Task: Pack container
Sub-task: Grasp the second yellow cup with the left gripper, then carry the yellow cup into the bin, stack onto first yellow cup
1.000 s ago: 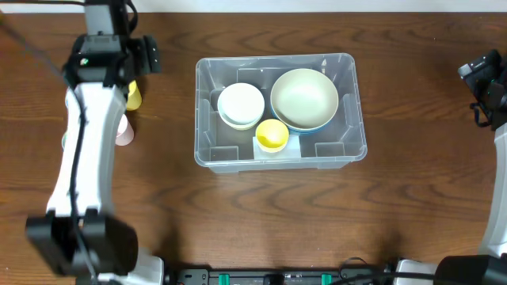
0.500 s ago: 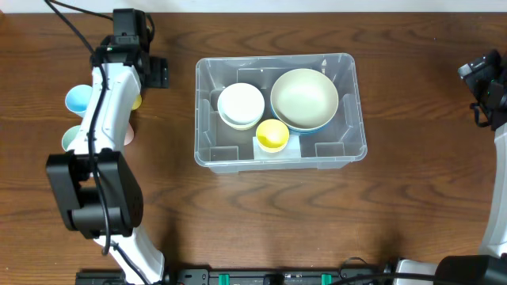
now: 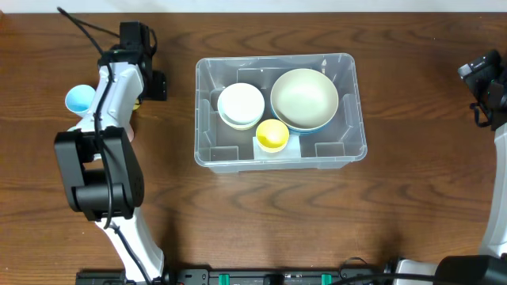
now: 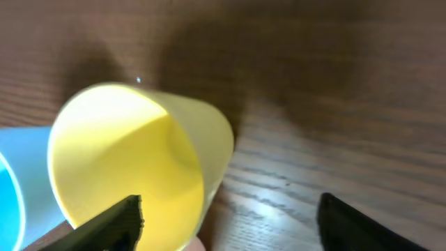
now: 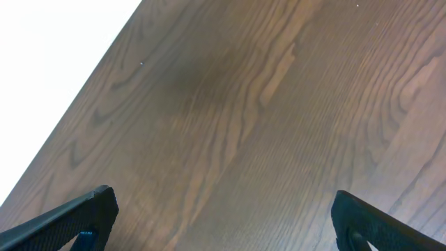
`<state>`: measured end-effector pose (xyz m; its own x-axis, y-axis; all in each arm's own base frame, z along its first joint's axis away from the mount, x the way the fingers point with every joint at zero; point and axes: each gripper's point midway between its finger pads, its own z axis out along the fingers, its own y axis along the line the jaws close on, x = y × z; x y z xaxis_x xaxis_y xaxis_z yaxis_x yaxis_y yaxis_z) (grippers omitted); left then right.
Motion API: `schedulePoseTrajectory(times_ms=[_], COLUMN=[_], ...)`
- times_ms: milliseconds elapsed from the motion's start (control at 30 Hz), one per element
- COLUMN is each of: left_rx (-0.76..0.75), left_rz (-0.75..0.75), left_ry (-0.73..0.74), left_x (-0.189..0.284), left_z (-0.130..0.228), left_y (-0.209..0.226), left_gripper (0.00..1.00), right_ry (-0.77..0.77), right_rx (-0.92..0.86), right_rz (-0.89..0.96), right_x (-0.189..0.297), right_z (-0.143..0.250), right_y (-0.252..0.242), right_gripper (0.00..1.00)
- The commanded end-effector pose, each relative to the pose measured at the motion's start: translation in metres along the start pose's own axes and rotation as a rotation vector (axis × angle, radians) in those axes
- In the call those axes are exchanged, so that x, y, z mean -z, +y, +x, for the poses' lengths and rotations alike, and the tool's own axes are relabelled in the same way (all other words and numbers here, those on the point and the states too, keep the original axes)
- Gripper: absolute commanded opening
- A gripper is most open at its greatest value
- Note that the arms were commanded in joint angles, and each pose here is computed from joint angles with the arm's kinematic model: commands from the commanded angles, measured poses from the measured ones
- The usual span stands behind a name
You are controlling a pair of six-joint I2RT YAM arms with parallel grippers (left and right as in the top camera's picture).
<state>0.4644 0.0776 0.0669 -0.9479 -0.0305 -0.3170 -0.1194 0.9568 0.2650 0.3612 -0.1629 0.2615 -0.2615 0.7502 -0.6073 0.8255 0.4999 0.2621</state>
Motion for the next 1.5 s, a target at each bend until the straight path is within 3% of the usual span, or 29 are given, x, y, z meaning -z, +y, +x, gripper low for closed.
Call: schedulePoseTrajectory(times_ms=[0,67,200,333,633,967,1100,1233,1467], left_rx=[0.019,0.021,0.022,0.022,0.035,0.083,0.062,-0.009,-0.265], left_rz=[-0.009,-0.010,-0.010,-0.010,-0.010,0.076,0.177,0.369,0.637], left_ry=[0.047,0.057,0.065,0.065,0.048,-0.188,-0.293,-0.399,-0.442], left_x=[-0.013,-0.016,-0.017,-0.017,-0.006,0.093,0.148,0.212,0.293], left_z=[0.013,0.017,0.020,0.020,0.015,-0.025,-0.030,-0.026,0.024], left_y=[0.006,0.007,0.008,0.008,0.008,-0.004,-0.022,-0.062,-0.149], left_gripper=[0.71,0.62,0.24,0.06,0.06,0.06,0.06,0.06,0.06], right_ry=[-0.017,-0.017,-0.017,-0.017,-0.017,-0.017,-0.017,-0.017,-0.017], right_rx=[-0.017,-0.017,-0.018,-0.018,-0.017,-0.018,-0.017,-0.018,-0.017], right_rz=[0.002,0.002,0.002,0.002,0.002,0.002,0.002,0.002,0.002], right_x=[0.004,0.004,0.004,0.004,0.004,0.004,0.004,0.004,0.004], right_z=[-0.005,-0.005,-0.005,-0.005,-0.005,-0.005,-0.005,-0.005,-0.005], right_y=[-0.001,-0.001,-0.001,-0.001,-0.001,-0.001,-0.001,-0.001,-0.001], right_gripper=[0.99,0.99,0.99,0.99,0.99,0.99,0.99,0.99,0.99])
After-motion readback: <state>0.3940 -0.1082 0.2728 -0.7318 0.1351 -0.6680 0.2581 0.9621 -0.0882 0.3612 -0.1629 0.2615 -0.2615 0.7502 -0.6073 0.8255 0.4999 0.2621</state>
